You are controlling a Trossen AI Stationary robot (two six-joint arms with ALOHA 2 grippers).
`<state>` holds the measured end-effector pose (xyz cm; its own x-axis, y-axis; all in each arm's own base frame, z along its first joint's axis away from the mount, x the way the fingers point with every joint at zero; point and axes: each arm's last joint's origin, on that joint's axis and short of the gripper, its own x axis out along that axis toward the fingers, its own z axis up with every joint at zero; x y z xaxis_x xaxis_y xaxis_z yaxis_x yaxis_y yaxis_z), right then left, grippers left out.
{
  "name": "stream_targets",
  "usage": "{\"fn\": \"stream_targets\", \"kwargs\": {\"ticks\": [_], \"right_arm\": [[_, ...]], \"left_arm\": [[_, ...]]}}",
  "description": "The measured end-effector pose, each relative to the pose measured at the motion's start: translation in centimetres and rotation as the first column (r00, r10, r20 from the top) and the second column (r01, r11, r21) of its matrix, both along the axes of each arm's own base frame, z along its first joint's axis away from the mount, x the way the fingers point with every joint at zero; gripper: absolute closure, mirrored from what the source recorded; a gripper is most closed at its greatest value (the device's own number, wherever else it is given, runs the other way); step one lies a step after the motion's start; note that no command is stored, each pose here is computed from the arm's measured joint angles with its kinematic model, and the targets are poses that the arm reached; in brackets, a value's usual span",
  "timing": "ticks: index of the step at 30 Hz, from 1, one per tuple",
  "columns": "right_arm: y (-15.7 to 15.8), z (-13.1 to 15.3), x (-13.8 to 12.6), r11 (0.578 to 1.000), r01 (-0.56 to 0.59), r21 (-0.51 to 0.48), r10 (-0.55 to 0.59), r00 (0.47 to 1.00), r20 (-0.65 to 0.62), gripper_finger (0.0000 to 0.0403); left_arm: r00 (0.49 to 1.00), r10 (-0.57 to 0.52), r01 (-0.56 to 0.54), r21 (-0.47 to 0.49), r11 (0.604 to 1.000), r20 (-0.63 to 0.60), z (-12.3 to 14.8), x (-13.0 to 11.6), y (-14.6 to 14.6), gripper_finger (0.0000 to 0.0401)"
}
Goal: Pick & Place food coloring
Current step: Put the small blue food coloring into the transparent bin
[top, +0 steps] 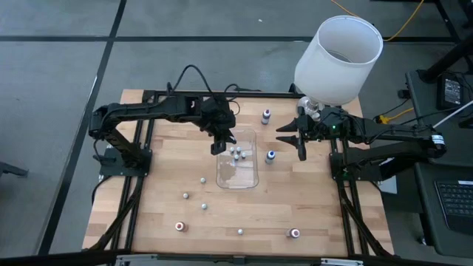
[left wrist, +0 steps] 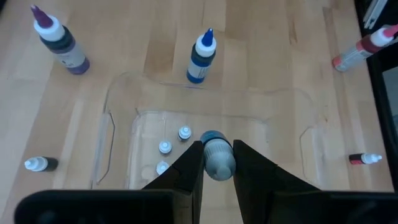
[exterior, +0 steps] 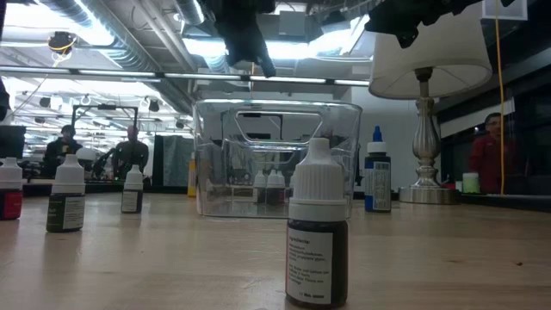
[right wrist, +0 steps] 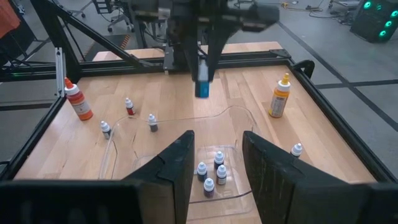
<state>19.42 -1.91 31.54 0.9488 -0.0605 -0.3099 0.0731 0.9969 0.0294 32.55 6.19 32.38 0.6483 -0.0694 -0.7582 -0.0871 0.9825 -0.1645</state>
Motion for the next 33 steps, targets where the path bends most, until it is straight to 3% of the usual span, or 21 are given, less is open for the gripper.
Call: {"fn": "stream_targets", "kwargs": {"ticks": [8,14,24,33], "right_arm": [[0.0,0.0,0.0,1.0,0.0,0.0,0.0,1.0,0.0,0.0265],[0.0,0.0,0.0,1.0,-0.001,-0.001,0.001,1.0,0.0,0.0265],[0.0,-0.1,0.0,1.0,-0.001,0.001,0.001,1.0,-0.015,0.0265],[0.0,-0.6,-0.2,1.0,0.0,0.007,0.0,0.998,-0.069,0.0265]], "left_arm": [[1.0,-0.02,0.02,0.008,1.0,-0.016,0.0,2.5,0.5,0.0337],[0.997,-0.018,0.018,-0.002,1.0,-0.078,-2.5,4.1,1.1,0.0337],[0.978,-0.038,0.038,-0.005,0.999,-0.204,-9.0,7.4,2.0,0.0337],[0.98,-0.042,0.057,0.069,0.996,-0.193,-10.6,8.5,2.5,0.0337]]}}
